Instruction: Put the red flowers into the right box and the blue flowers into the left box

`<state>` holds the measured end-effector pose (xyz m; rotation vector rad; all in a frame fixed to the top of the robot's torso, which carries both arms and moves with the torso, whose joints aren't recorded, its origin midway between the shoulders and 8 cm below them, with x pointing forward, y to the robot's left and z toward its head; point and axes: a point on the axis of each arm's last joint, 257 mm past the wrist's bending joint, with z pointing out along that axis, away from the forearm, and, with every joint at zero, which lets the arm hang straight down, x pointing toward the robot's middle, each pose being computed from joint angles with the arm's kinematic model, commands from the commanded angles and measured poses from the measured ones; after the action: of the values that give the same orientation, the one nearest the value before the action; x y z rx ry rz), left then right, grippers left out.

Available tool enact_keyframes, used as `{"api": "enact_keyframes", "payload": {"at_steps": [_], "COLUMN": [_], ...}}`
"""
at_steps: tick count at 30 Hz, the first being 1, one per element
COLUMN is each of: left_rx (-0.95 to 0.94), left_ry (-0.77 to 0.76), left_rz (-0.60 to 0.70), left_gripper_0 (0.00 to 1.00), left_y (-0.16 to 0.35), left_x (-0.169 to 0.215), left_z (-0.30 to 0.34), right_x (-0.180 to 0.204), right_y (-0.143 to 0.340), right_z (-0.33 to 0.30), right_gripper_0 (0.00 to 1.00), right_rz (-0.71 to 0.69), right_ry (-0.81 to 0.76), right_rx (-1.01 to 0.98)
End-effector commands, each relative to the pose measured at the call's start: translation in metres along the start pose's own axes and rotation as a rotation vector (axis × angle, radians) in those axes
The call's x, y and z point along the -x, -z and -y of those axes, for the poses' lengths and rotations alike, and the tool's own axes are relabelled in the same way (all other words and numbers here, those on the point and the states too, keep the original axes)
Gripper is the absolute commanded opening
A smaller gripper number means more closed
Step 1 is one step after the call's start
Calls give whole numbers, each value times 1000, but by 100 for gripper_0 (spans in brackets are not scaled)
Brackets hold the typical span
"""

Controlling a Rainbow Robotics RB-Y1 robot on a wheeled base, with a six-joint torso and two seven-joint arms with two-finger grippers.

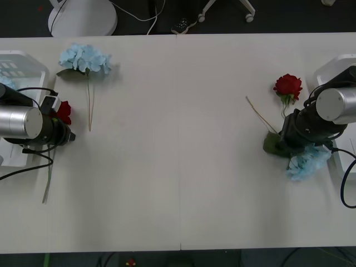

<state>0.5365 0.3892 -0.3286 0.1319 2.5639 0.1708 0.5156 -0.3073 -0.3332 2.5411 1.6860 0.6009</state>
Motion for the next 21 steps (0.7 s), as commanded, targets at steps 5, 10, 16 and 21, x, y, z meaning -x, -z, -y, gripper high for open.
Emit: {"api": "enact_keyframes", "payload": {"at_steps": [5, 10, 16, 21], "left_rx": [-10, -30, -57, -86], "left_ry": [-4, 4, 19, 25], "left_rz": [-10, -7, 7, 13], "left_gripper_0": [0, 0, 0, 0], "left_y": [-6, -6, 7, 35], "left_x": [-11, -9, 1, 14], "left_z": [2, 7, 14, 19], "right_x": [-12, -30, -52, -73], "right_y": [-2, 20, 62, 93], "right_z": [15, 13, 8, 4], "right_gripper_0": [0, 0, 0, 0], "right_rz": [-24, -56, -119, -171], "right_ry": [74, 173, 371, 652], "right_rx": [-41, -32, -30, 19]}}
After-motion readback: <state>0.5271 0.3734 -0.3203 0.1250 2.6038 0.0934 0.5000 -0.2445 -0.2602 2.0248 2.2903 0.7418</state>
